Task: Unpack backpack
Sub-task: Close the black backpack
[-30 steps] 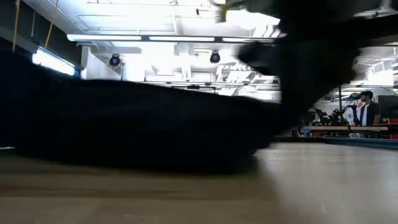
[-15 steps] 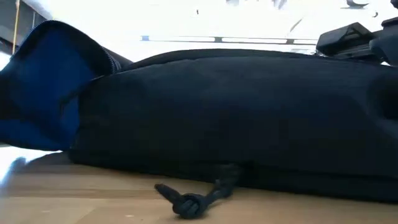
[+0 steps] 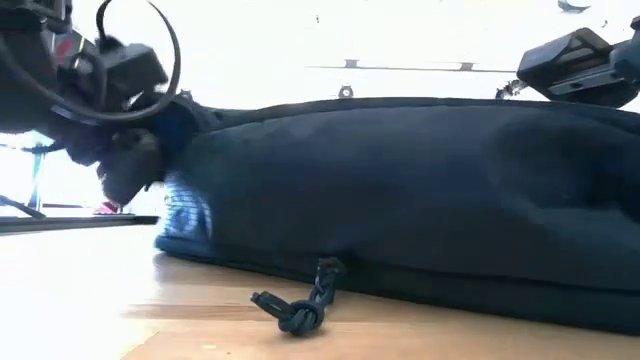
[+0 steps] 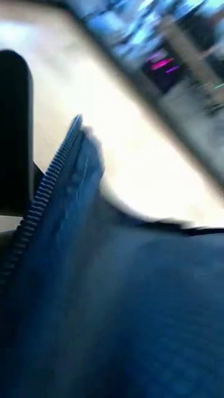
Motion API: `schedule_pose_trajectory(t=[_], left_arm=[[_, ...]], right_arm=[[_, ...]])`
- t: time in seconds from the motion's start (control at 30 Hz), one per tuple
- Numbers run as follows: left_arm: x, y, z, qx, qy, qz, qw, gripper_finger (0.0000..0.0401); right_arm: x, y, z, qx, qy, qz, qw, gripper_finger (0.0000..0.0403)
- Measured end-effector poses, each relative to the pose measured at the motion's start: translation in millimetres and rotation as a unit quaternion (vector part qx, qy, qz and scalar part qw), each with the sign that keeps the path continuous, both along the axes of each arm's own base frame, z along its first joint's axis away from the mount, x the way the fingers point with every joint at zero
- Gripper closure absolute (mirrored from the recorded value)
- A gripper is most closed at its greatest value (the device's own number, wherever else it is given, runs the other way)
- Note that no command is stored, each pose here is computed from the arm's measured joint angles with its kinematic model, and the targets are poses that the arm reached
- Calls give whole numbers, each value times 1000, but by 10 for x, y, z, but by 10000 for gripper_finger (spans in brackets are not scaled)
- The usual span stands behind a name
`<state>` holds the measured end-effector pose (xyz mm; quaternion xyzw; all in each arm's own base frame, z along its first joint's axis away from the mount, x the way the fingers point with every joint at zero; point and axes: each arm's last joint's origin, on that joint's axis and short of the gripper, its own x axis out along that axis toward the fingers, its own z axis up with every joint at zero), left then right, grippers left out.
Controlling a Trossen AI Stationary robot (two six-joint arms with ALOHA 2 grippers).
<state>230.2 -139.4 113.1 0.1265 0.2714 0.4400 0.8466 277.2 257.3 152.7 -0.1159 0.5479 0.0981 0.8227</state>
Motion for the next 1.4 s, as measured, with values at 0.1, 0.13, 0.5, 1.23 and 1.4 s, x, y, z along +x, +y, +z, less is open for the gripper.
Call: schedule_pose_trajectory(t=[0.1, 0.13, 0.5, 1.23, 1.4], left_arm=[[59, -11, 180, 78, -34, -38, 996, 401], [72, -19, 234, 102, -44, -48, 993, 401], [84, -22, 601, 164, -74, -64, 982, 401], [145, -159, 665, 146, 9, -93, 985, 401], [145, -159, 663, 142, 9, -93, 985, 401]], right_arm=[[14, 16, 5, 8, -7, 4, 1000, 403], [21, 23, 10, 11, -11, 7, 1000, 403], [155, 34, 55, 37, -58, 29, 997, 403], [238, -270, 738, 214, -72, -66, 972, 259], [247, -878, 1250, 209, -127, -135, 960, 175]])
